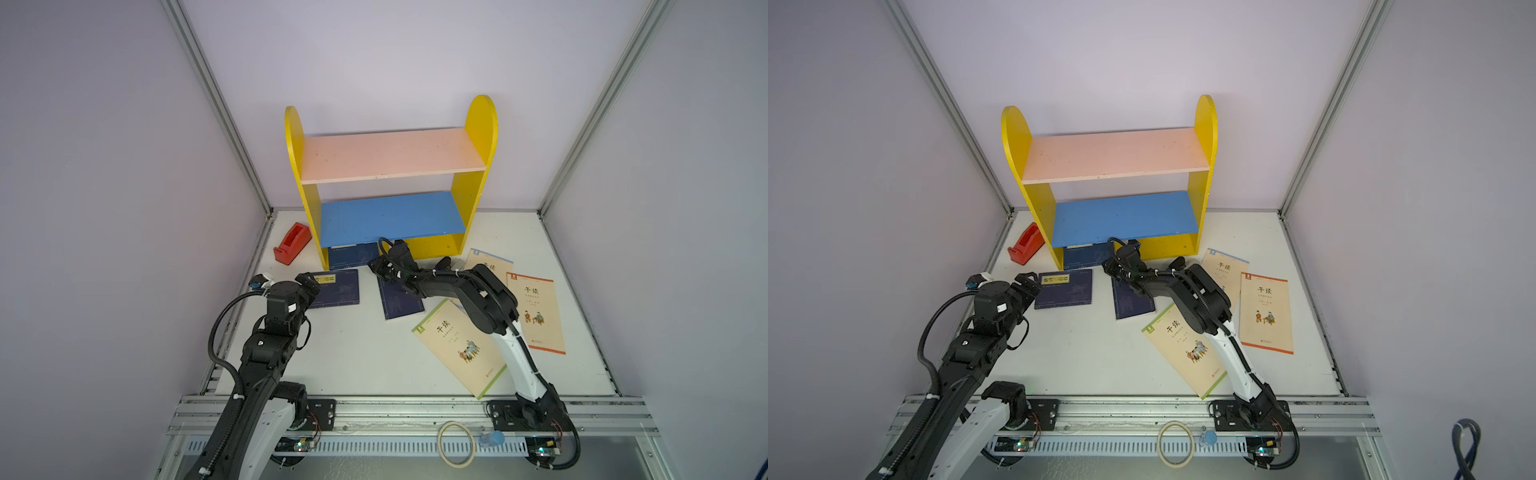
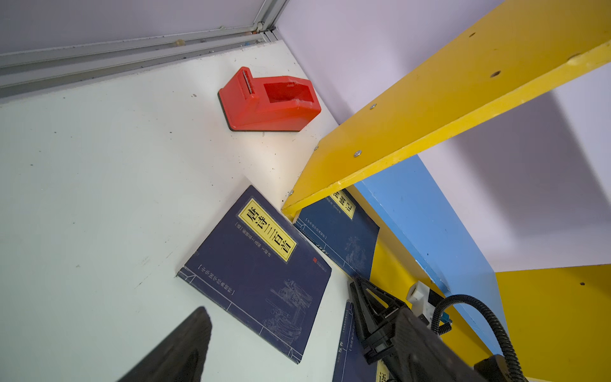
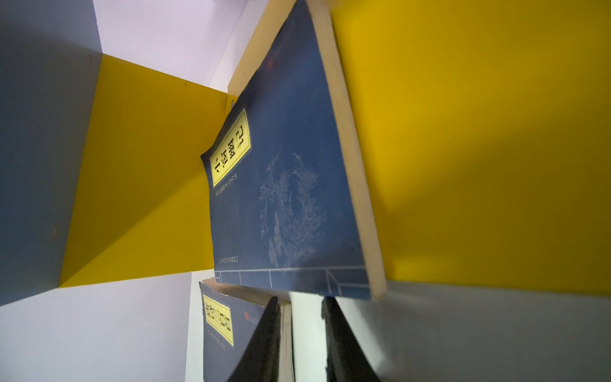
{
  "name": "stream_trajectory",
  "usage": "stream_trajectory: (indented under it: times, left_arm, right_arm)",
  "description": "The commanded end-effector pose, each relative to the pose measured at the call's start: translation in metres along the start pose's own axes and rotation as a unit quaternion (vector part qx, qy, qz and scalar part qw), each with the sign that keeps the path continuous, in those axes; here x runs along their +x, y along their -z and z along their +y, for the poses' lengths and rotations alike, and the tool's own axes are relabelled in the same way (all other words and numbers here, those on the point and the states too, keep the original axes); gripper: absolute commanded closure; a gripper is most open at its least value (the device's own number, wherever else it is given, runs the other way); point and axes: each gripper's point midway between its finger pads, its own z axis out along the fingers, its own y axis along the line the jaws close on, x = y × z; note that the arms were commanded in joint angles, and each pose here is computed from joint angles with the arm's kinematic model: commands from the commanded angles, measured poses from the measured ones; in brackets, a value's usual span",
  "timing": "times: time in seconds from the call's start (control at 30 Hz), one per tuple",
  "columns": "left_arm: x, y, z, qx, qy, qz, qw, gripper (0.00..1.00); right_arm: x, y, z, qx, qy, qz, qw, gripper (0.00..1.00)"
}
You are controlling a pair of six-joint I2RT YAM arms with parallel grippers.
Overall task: Stacking books/files
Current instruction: Place the book on the bookshelf.
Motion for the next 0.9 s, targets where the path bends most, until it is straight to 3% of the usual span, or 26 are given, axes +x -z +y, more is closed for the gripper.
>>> stream_trajectory:
  times: [0.0,0.4,0.87]
  left_arm:
    - [-0.002,0.0,-0.002,0.003,-0.001,-0.001,1.0,0.1]
    - [0.0,-0.003,-0.001,0.0,-0.001,0.002,1.0,0.1]
    - [0.0,-0.002,-0.002,0.001,0.001,0.004,1.0,0.1]
  right_arm:
    - [-0.006,-0.003,-0.002,0.008,0.004,-0.012,1.0,0.74]
    - [0.02,-0.016,0.033,-0.026,0.025,0.006,0.999,0.74]
    - [0.02,-0.034,0.034,-0.024,0.014,0.004,1.0,0.75]
